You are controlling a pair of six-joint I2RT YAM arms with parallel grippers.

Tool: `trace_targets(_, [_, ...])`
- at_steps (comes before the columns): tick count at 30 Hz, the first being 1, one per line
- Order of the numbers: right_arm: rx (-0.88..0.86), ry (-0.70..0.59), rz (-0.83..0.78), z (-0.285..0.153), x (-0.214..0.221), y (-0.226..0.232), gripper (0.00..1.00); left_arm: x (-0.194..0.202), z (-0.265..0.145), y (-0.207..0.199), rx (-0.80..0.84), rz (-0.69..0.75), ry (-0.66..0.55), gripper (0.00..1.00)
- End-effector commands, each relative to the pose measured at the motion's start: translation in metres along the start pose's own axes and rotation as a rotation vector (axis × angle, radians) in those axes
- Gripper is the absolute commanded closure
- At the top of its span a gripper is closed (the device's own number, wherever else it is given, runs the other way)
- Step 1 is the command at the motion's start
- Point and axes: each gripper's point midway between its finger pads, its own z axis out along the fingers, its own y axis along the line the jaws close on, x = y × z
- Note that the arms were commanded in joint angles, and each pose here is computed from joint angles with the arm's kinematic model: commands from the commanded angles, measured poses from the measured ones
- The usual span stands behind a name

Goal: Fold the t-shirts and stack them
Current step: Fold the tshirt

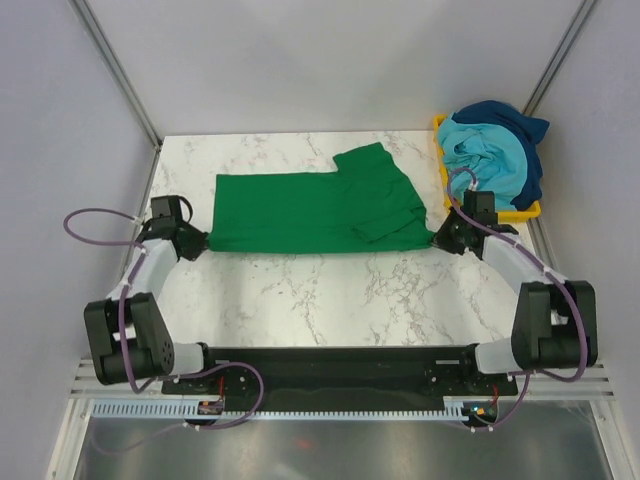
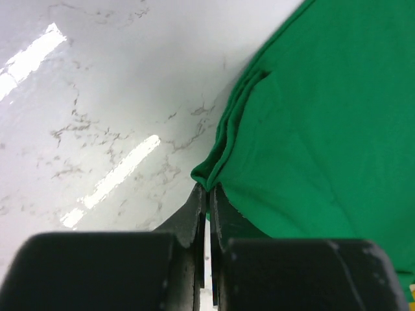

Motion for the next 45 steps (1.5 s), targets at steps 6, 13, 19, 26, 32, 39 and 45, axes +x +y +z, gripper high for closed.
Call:
trace_targets(6, [0.08, -0.019, 0.047, -0.044, 0.03, -0.025, 0.96, 0.013, -0.049, 0.037, -0.012, -0.009, -0.037, 0.98])
trace_targets(13, [0.049, -0.022, 0.141, -0.069, 0.069, -0.035, 0.72, 0.037, -0.079, 0.058, 0.011, -0.092, -0.027, 0.83])
trace_targets(19, [0.011, -0.057, 0.172, -0.087, 0.079, -0.035, 0.15, 0.05, -0.103, 0.055, 0.079, -0.111, -0.005, 0.0])
trace_targets(26, [-0.133, -0.187, 0.02, -0.122, 0.013, 0.02, 0.08, 0.003, -0.143, 0.01, 0.192, 0.096, -0.096, 0.0])
trace_targets(32, [-0.142, -0.191, -0.22, -0.097, -0.053, 0.104, 0.06, -0.002, -0.14, 0.002, 0.227, 0.288, -0.08, 0.04])
trace_targets(39, [-0.034, -0.174, -0.366, 0.007, -0.123, 0.163, 0.07, -0.001, -0.128, 0.004, 0.235, 0.313, -0.108, 0.04])
trace_targets(45, [0.084, -0.234, -0.429, 0.092, -0.171, 0.177, 0.1, 0.006, -0.119, 0.003, 0.236, 0.318, -0.061, 0.06])
